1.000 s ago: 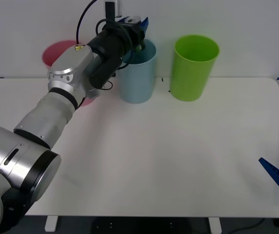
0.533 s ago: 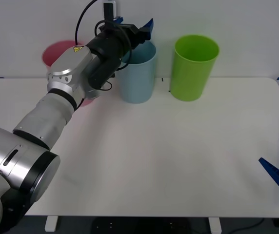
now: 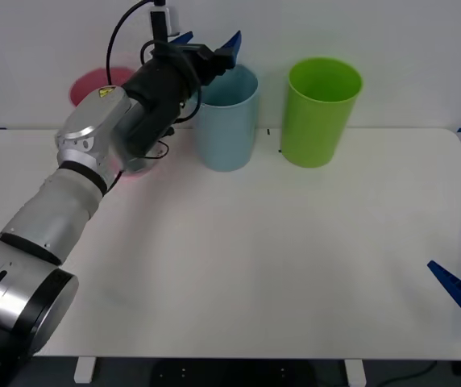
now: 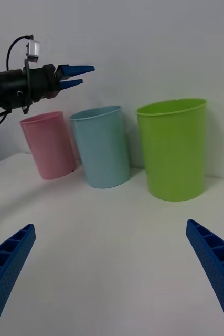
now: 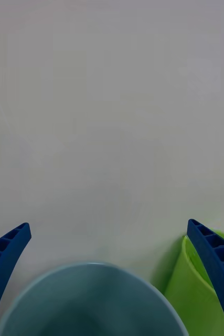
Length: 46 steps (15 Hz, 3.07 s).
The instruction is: Grasp the object on the table and drop it into the matching bin: aluminum can to the light blue bin, PET bottle to the pink bin.
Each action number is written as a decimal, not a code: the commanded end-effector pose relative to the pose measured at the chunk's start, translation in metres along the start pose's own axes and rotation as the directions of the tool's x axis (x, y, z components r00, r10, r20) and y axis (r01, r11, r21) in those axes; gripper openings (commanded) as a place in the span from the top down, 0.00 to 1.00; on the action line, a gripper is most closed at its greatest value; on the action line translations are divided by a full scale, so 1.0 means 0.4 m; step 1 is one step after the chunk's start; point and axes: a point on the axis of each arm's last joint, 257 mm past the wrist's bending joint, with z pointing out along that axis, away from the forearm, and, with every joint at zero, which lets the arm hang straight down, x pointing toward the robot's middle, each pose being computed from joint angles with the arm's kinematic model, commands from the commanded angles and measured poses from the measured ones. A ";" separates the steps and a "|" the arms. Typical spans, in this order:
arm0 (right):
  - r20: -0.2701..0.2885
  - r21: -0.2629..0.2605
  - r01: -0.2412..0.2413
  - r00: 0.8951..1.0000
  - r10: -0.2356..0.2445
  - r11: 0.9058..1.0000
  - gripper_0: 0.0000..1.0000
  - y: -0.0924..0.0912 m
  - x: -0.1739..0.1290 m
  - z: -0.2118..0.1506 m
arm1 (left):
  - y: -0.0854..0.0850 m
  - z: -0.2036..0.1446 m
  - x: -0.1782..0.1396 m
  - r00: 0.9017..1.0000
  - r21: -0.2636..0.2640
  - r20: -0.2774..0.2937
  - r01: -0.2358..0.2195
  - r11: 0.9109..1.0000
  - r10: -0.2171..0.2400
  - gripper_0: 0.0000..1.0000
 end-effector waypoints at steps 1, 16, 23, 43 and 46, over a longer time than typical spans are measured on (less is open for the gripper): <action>0.000 0.000 0.000 1.000 0.000 1.000 0.00 0.000 0.000 0.000 | 0.015 -0.044 0.001 1.000 0.013 0.014 0.019 1.000 -0.019 0.00; 0.000 0.000 0.000 1.000 0.000 1.000 0.00 0.000 0.000 0.000 | 0.178 -0.462 0.007 0.999 0.085 0.034 -0.034 0.996 0.031 0.00; 0.000 0.000 0.000 1.000 0.000 1.000 0.00 0.000 0.000 0.000 | 0.304 -0.703 0.042 0.981 0.114 -0.030 -0.190 0.975 0.194 0.00; 0.000 0.000 0.000 1.000 0.000 1.000 0.00 0.000 0.000 0.000 | 0.334 -1.206 0.141 0.907 0.161 -0.371 -0.151 0.975 0.202 0.00; 0.000 0.000 0.000 1.000 0.000 1.000 0.00 0.000 0.000 0.000 | 0.335 -1.229 0.142 0.911 0.143 -0.377 -0.122 0.982 0.168 0.00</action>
